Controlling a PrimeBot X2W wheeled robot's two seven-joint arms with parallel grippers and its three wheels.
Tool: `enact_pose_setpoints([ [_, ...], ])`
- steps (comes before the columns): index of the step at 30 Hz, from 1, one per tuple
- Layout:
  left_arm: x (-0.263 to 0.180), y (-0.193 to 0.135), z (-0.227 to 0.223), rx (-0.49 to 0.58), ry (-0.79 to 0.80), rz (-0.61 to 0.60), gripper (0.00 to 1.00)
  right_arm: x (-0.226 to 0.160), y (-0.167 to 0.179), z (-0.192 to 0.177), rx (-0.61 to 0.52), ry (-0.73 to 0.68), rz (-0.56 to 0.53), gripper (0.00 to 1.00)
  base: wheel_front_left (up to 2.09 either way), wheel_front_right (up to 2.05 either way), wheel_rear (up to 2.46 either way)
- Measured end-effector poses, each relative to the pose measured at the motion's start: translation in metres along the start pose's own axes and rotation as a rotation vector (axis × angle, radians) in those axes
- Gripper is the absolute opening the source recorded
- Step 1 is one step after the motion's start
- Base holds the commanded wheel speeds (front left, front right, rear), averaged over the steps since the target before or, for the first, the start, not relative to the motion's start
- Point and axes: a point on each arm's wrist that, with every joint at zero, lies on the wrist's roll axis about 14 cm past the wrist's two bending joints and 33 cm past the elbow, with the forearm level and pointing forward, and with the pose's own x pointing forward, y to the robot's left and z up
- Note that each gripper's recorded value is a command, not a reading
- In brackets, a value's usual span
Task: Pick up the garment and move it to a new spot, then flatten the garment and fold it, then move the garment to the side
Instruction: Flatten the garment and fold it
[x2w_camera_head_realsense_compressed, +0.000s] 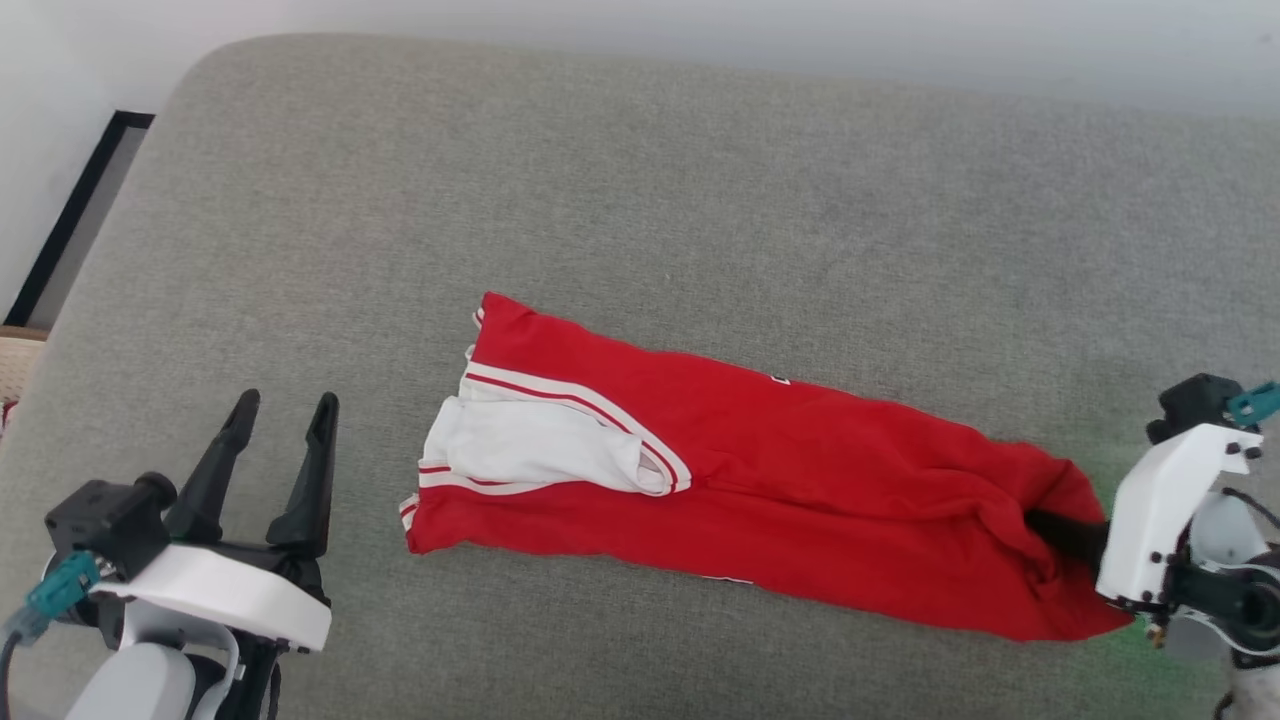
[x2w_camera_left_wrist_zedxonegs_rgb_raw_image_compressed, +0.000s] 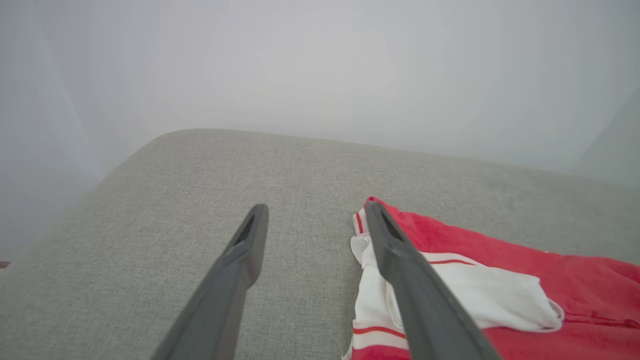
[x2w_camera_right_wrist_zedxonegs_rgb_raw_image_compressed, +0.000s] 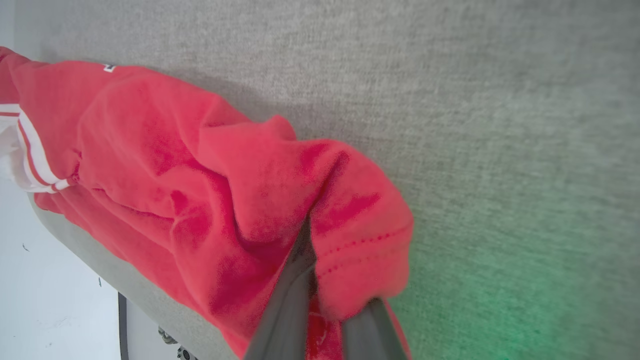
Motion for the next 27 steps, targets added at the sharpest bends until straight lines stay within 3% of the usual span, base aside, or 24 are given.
enact_pose_setpoints([
  [10,-0.009,-0.005,0.008,-0.020,-0.081,0.021,1.00,-0.039,-0.042,0.030,0.030,-0.134,-0.111,0.00,0.00,0.00,0.00],
  [23,-0.001,-0.031,0.006,-0.051,-0.104,-0.029,1.00,-0.124,-0.143,0.058,0.080,-0.294,-0.449,0.00,0.00,0.00,0.00],
  [27,-0.001,-0.036,0.006,-0.057,-0.108,-0.042,1.00,-0.128,-0.141,0.063,0.078,-0.305,-0.448,0.00,0.00,0.00,0.00],
])
